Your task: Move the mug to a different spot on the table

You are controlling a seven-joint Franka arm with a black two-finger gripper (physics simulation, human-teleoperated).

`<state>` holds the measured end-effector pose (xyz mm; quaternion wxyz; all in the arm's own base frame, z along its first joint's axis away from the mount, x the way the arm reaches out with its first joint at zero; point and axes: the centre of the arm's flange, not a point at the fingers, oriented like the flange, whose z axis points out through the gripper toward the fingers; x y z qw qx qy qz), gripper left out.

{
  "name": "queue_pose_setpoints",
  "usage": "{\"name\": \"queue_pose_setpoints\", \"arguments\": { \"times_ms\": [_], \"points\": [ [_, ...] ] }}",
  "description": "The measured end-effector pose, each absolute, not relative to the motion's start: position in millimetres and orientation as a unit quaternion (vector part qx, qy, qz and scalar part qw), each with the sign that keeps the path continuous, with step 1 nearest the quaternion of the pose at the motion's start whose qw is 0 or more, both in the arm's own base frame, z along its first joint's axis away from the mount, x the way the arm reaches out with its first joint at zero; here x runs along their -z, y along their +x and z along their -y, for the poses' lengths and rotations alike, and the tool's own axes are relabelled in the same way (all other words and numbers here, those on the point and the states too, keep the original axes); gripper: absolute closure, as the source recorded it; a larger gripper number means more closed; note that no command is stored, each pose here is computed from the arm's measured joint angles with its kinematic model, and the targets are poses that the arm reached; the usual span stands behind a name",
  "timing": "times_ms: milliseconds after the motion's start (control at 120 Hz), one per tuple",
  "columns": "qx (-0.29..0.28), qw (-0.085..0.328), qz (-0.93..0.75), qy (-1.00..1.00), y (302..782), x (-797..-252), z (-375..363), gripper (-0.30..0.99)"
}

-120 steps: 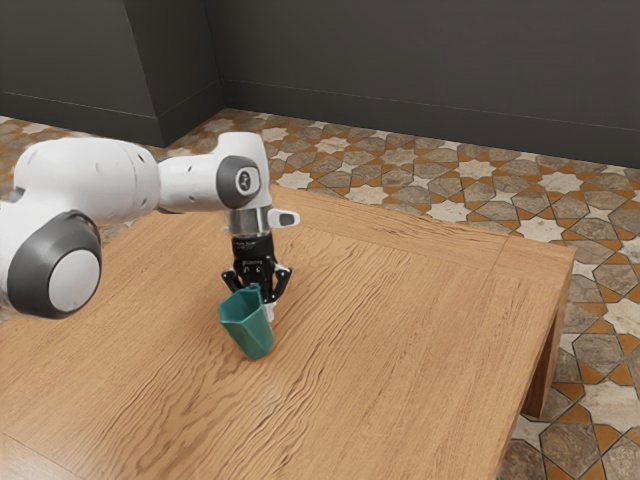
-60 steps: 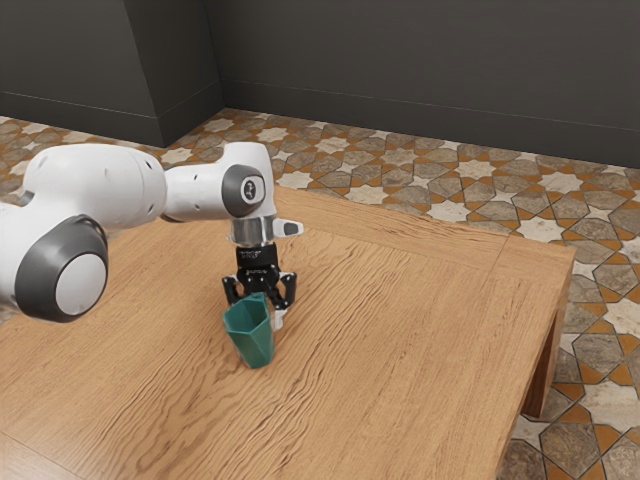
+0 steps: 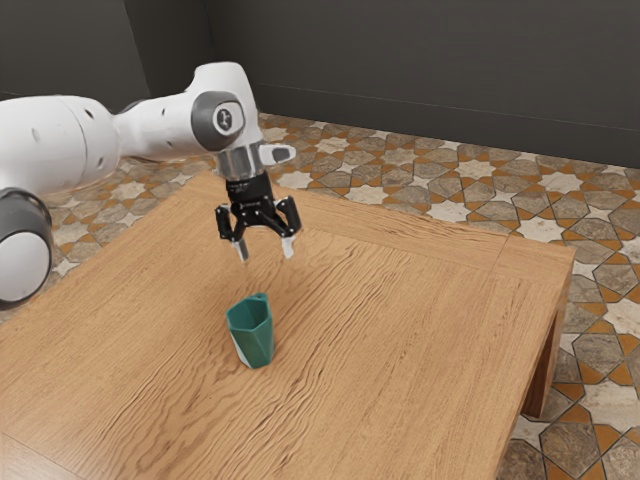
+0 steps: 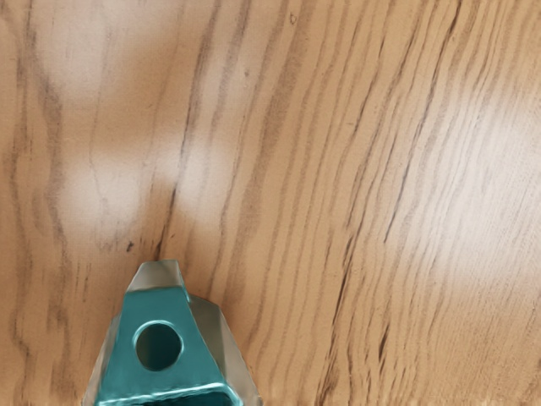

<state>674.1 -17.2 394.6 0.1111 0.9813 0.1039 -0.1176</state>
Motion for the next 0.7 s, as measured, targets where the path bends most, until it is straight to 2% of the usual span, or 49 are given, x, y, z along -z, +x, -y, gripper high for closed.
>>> {"name": "queue_pose_setpoints", "arguments": {
  "times_ms": [50,167,400,700],
  "points": [
    [0.102,0.111,-0.085,0.985,665,-419,16,0.03],
    [0.069,0.079,-0.015,0.994,627,-479,20,0.01],
    [0.004,0.032,0.117,0.993,582,-577,0,0.00],
    [0.011,0.021,0.206,0.978,569,-591,-24,0.00]
  ]
}}
